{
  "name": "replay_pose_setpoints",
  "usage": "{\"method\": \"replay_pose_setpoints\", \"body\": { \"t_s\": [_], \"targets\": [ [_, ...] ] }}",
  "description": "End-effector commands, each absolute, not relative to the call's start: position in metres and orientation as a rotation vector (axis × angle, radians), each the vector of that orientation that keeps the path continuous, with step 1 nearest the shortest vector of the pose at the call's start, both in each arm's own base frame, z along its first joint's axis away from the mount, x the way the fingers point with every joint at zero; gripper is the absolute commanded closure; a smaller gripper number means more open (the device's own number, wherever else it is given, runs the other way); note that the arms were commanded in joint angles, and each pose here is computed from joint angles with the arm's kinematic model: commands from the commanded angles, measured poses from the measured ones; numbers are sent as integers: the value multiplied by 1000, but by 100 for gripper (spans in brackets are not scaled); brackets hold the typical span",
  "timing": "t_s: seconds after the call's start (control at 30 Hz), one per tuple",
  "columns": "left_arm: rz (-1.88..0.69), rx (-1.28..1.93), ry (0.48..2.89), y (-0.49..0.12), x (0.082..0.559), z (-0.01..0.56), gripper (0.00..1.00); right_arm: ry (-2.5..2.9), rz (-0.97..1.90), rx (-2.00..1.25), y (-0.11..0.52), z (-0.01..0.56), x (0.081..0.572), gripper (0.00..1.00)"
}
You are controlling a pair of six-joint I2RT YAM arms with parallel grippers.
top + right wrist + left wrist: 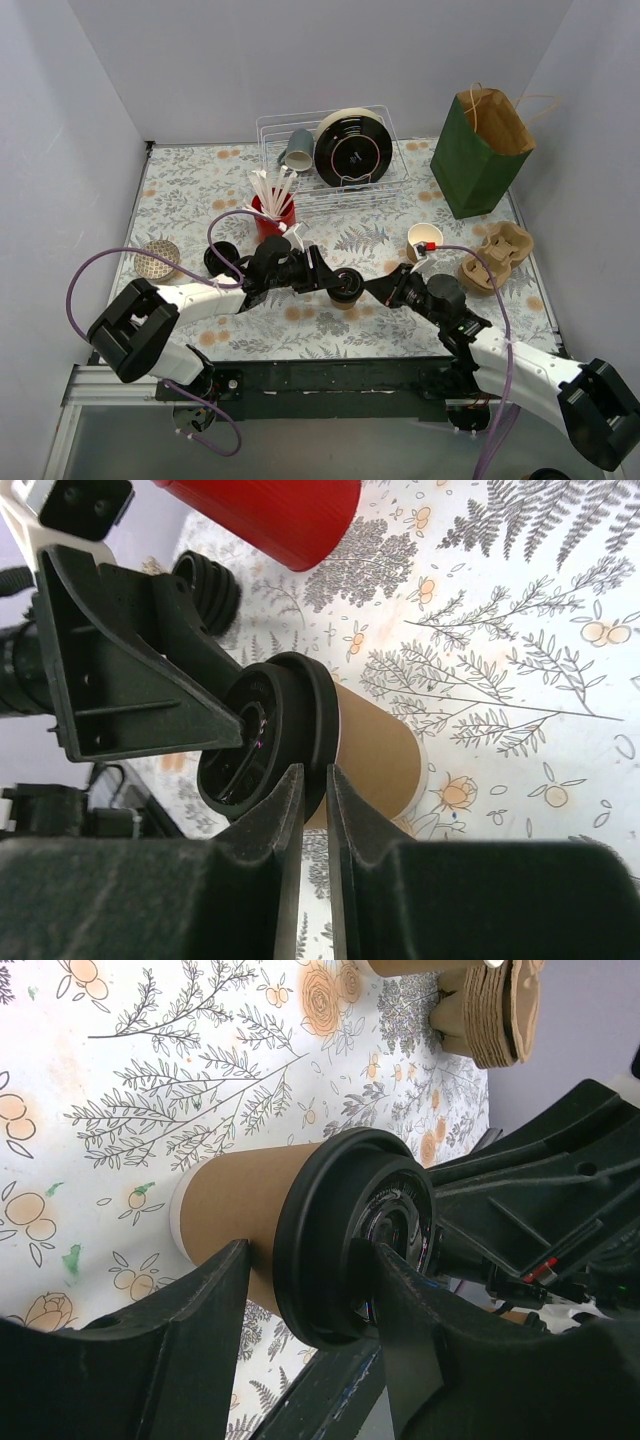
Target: Pack the takeout coffee
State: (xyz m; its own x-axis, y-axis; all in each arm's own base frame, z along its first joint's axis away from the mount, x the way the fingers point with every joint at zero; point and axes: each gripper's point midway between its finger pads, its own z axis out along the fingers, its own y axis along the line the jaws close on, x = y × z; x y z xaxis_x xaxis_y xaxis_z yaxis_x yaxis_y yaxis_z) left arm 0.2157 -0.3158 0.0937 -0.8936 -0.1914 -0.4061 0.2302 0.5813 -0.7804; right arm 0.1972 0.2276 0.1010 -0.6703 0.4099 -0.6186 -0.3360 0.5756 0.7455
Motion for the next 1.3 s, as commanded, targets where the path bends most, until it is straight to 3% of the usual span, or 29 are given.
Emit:
{"method": "replay_pose_setpoints", "body": {
  "t_s": [0.0,0.2,0.43,0.87,1.03,1.13,1.27],
  "targets": [
    [-980,15,2677,-275,177,17,58,2379,629,-68,173,12,166,81],
    [-969,20,2681,-275,178,16,58,2393,469,-170,171,31,174,83],
    [-962,23,2688,-275,179,12,58,2508,280,-270,174,7,160,86],
    [-942,34,2702,-274,179,6,58,2527,277,-330,199,6,149,85],
    [-917,26,2686,-275,187,14,58,2363,411,-291,224,68,172,78],
    [-909,22,2681,-277,190,21,57,2252,493,-293,238,114,183,67],
    [-907,17,2662,-280,196,31,55,2214,505,-309,242,143,188,66]
  ]
}}
